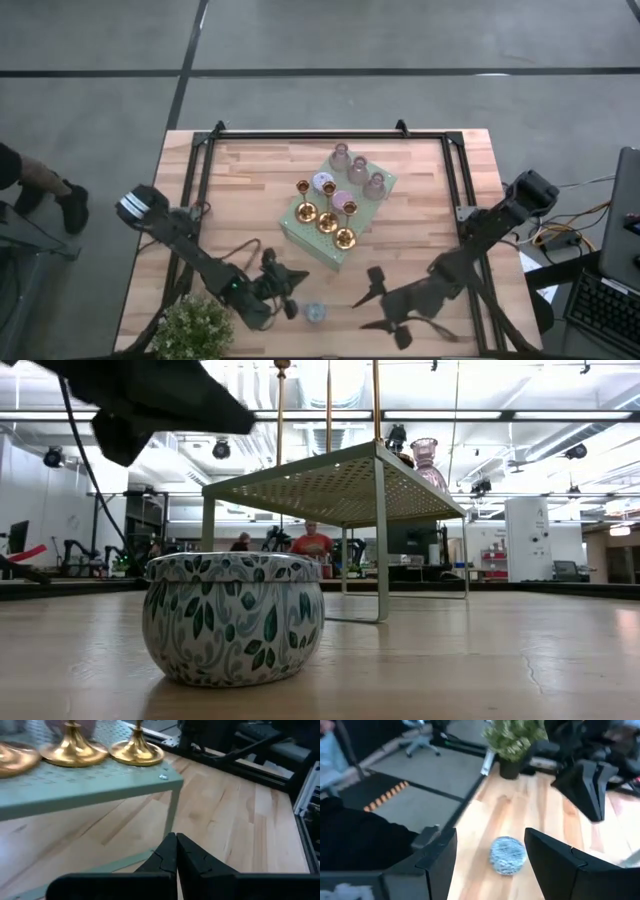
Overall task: Pick & Place candle stick holders
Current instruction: Put the blue scented candle aligned with the other scented candles on the shelf
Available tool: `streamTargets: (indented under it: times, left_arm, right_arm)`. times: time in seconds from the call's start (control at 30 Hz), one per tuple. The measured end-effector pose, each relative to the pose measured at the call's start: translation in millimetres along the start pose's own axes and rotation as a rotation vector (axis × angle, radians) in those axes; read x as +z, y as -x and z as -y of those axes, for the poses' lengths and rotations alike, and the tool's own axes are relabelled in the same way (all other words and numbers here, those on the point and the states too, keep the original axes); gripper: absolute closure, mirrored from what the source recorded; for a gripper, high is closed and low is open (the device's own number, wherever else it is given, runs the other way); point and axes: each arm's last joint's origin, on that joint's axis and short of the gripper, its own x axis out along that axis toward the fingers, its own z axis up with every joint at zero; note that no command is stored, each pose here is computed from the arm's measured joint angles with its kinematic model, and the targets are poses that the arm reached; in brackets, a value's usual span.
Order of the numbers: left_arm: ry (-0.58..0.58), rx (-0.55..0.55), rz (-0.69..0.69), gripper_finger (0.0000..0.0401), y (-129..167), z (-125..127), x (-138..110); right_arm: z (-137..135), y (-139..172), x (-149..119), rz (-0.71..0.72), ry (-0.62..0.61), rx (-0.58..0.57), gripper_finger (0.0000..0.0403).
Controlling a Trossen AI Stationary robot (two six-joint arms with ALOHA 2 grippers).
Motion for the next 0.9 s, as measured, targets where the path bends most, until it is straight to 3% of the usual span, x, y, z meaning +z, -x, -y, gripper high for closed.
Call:
streamTargets:
  times: [0.2, 0.4, 0.57, 0.9]
  left_arm:
    - [0.011, -0.116, 0.084, 0.0397, 18, -30, 7]
    - [-0.067, -0.315, 0.176, 0.0396, 36, -60, 9]
    - [-0.134, -0.390, 0.233, 0.0394, 49, -82, 11]
    - [-0.163, -0.503, 0.278, 0.0393, 71, -115, 17]
  right_arm:
    - [10, -35, 17, -0.112, -0.018, -0.070, 0.0146]
    - [21, -76, 25, -0.213, -0.055, -0.017, 0.0088]
    - [32, -104, 27, -0.313, -0.078, -0.048, 0.0051]
    - [44, -144, 22, -0.411, -0.098, -0.015, 0.0039]
